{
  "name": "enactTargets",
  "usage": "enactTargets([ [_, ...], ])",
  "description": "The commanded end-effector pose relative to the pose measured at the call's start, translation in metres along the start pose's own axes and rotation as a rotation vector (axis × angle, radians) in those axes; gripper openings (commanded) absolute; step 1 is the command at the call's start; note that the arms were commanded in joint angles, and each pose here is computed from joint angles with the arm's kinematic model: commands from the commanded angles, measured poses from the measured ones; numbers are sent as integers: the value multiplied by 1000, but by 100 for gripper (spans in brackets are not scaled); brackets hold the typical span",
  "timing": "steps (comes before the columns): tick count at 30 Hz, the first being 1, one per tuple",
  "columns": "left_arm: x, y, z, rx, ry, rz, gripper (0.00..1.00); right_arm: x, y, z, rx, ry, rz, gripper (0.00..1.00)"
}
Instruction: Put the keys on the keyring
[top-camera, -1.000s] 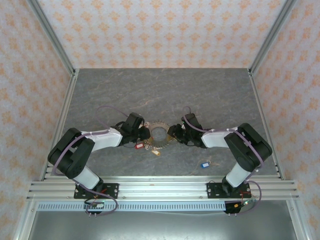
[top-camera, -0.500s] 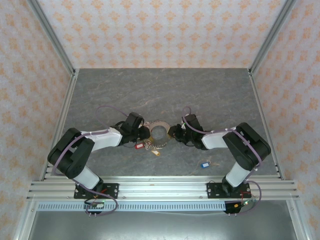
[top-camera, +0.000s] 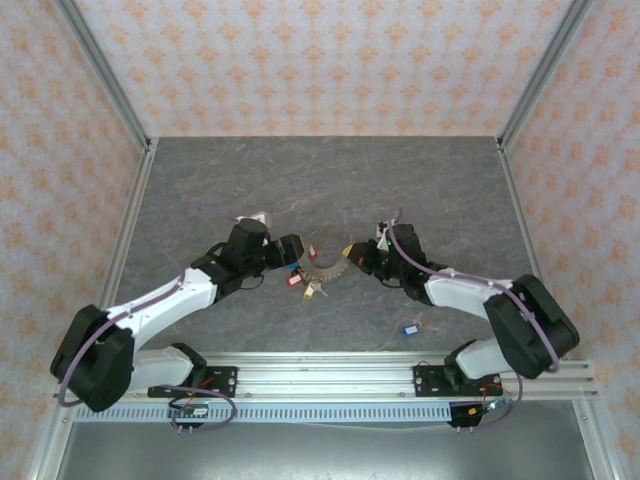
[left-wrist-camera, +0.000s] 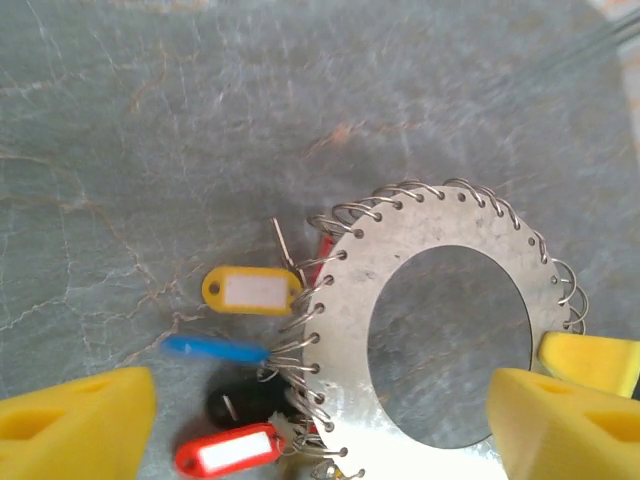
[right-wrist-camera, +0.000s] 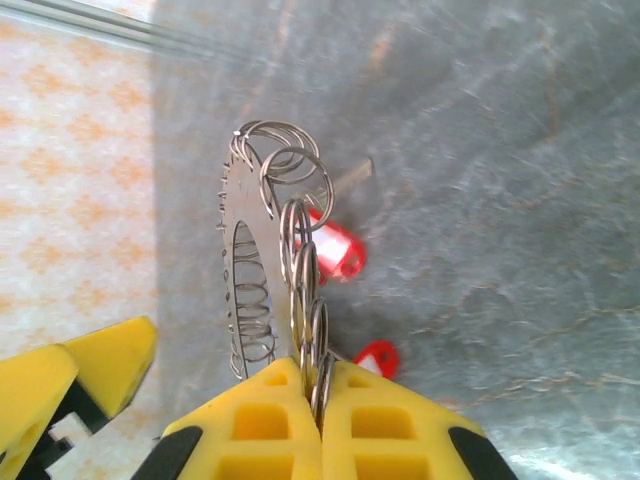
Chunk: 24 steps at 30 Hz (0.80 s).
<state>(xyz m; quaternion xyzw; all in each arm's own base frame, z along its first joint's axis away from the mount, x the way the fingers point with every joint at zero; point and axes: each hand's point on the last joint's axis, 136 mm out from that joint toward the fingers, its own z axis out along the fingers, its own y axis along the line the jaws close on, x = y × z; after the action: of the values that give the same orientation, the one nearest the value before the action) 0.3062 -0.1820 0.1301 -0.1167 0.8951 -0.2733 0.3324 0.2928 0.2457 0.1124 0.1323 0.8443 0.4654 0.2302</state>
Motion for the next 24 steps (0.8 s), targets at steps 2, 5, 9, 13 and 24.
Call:
enactTargets([
  [2, -10, -17, -22, 71, -7, 41, 97, -12, 71, -31, -210, -4, -73, 0],
  [5, -18, -42, -35, 203, -4, 34, 97, -12, 90, -42, -235, 26, -125, 0],
  [9, -30, -60, -49, 296, 7, 31, 90, -9, 105, -46, -257, 72, -167, 0],
  [13, -35, -62, -48, 332, 30, -8, 75, -13, 116, -47, -282, 73, -158, 0],
  [24, -28, -70, -47, 412, 66, -72, 55, -16, 121, -43, -307, 73, -143, 0],
])
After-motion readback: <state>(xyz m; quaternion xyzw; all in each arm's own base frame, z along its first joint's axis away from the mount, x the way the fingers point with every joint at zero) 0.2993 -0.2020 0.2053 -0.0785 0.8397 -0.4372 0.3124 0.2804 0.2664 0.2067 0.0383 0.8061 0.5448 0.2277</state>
